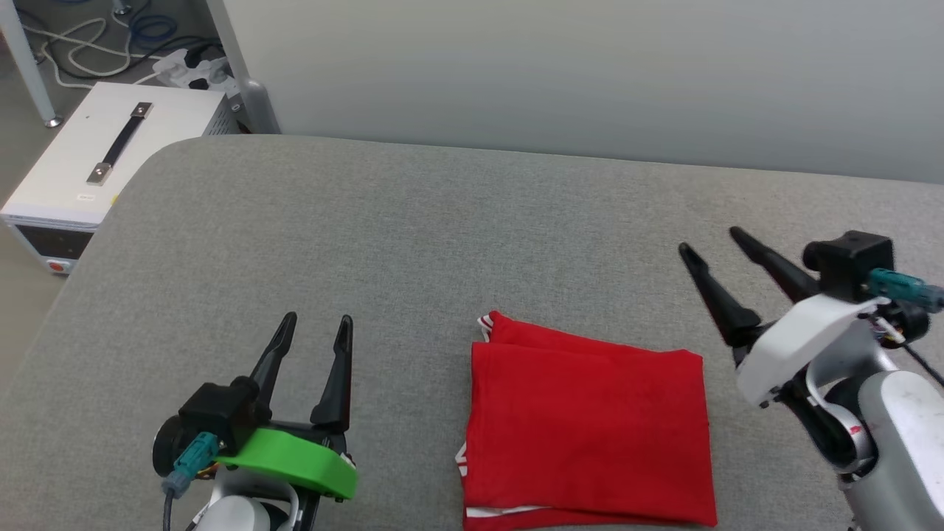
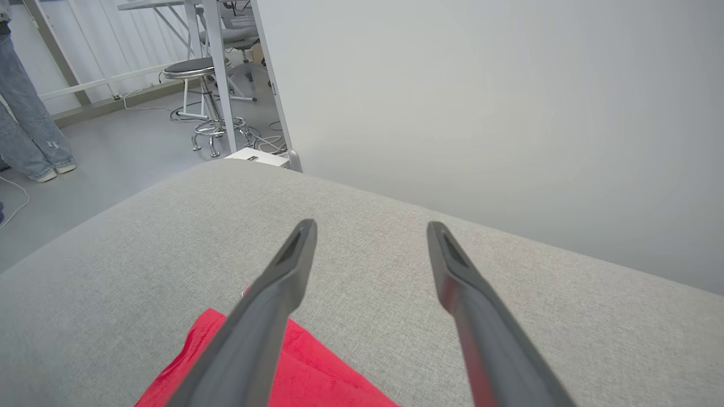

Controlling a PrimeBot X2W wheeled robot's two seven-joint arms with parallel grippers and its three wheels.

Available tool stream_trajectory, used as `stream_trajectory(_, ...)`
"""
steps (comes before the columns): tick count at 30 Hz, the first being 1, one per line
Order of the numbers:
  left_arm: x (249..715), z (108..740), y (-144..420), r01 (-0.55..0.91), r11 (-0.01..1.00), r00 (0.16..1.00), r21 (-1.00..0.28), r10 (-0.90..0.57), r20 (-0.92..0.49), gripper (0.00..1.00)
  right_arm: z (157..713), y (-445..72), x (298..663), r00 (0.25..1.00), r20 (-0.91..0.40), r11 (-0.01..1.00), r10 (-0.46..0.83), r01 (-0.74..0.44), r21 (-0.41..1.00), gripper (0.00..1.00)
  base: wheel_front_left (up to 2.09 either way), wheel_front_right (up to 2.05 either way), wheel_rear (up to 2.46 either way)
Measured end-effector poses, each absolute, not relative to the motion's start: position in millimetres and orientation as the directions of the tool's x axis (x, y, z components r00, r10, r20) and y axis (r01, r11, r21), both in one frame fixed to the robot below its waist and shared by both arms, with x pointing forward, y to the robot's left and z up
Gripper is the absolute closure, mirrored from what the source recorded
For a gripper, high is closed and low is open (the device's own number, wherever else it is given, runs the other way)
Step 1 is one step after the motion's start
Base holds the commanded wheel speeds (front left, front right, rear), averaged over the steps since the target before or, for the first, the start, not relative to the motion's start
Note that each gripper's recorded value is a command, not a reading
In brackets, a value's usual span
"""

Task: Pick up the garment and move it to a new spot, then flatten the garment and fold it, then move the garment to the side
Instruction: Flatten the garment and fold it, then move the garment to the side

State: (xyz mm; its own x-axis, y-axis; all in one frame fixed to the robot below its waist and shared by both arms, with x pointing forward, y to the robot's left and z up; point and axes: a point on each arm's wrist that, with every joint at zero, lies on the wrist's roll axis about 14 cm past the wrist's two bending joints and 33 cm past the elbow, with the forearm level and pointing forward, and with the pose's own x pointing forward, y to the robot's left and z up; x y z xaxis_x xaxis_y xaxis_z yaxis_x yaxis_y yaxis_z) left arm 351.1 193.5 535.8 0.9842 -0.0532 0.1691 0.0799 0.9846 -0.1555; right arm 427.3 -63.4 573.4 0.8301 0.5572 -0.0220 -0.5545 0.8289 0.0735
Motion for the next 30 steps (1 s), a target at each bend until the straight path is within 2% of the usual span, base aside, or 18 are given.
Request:
stream_trajectory(6, 360, 540, 178, 0.129, 0.978, 0.978, -0.166, -0.098, 0.183, 0.0, 600, -125, 428, 0.897, 0.13, 0.906, 0.423, -0.42, -0.051, 0.0, 0.0, 0.0, 0.0)
stream_trajectory(12, 366, 539, 164, 0.17, 0.971, 0.974, -0.168, -0.14, 0.181, 0.0, 591, -171, 409, 0.937, 0.2, 0.958, 0.285, -0.28, -0.054, 0.0, 0.0, 0.0, 0.0)
stream_trajectory(20, 363, 532, 163, 0.171, 0.97, 0.976, -0.175, -0.143, 0.163, 0.0, 562, -185, 378, 0.965, 0.21, 0.984, 0.159, -0.172, 0.045, 0.0, 0.0, 0.0, 0.0)
stream_trajectory(30, 358, 534, 162, 0.17, 0.971, 0.975, -0.167, -0.142, 0.169, 0.0, 543, -174, 369, 0.972, 0.181, 0.983, 0.147, -0.163, 0.079, 0.0, 0.0, 0.0, 0.0)
